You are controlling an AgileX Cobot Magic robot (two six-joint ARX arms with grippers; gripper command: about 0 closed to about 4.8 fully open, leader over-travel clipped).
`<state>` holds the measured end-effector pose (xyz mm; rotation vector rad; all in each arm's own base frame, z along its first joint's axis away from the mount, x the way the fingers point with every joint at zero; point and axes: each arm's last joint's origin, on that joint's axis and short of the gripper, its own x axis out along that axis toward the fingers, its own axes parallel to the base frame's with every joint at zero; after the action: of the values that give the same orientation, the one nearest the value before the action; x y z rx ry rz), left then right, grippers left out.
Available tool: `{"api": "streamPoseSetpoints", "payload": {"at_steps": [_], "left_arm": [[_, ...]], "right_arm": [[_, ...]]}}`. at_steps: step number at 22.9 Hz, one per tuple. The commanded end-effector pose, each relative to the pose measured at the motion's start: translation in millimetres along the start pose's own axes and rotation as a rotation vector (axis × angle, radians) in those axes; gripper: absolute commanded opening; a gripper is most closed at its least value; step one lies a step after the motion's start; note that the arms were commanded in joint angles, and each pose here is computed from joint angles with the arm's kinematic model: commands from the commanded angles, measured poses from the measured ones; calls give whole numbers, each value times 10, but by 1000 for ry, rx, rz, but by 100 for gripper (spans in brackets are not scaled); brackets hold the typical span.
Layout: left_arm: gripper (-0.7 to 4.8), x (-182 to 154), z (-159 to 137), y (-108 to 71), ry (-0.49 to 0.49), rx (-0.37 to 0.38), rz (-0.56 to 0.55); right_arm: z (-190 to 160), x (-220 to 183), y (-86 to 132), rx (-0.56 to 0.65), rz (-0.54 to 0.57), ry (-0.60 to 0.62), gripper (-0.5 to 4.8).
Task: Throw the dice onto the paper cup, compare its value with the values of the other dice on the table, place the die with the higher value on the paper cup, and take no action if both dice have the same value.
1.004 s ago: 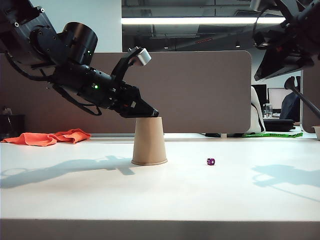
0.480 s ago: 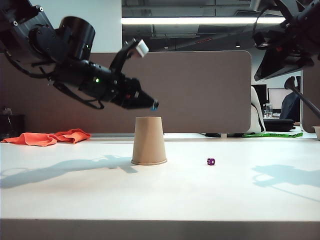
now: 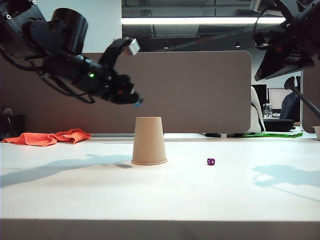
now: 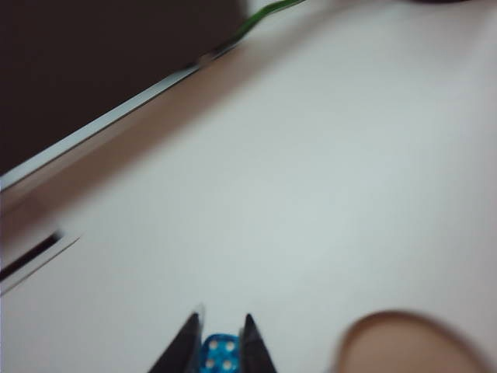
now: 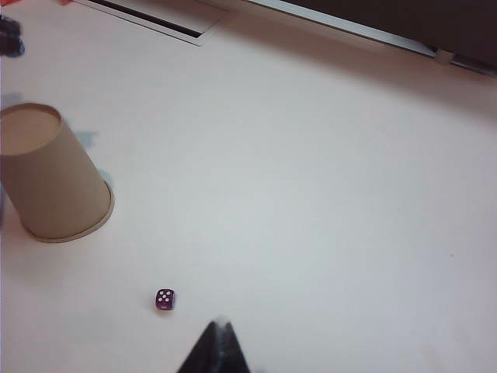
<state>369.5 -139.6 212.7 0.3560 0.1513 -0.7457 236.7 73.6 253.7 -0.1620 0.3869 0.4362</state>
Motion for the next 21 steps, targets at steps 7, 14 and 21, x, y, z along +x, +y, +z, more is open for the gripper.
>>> {"api": "streamPoseSetpoints", "payload": {"at_steps": [7,14,21], "left_arm": [[48,-151,-236,242,181,-204,111],[48,-241,-414,294,330,-268,115],[62,-239,-392,318,299,-260,121]], "right_arm": [[7,-7,2,-2,5,3,-1],[7,-7,2,-2,5,4,-1],[7,-7,3,-2,5,4,-1]]}}
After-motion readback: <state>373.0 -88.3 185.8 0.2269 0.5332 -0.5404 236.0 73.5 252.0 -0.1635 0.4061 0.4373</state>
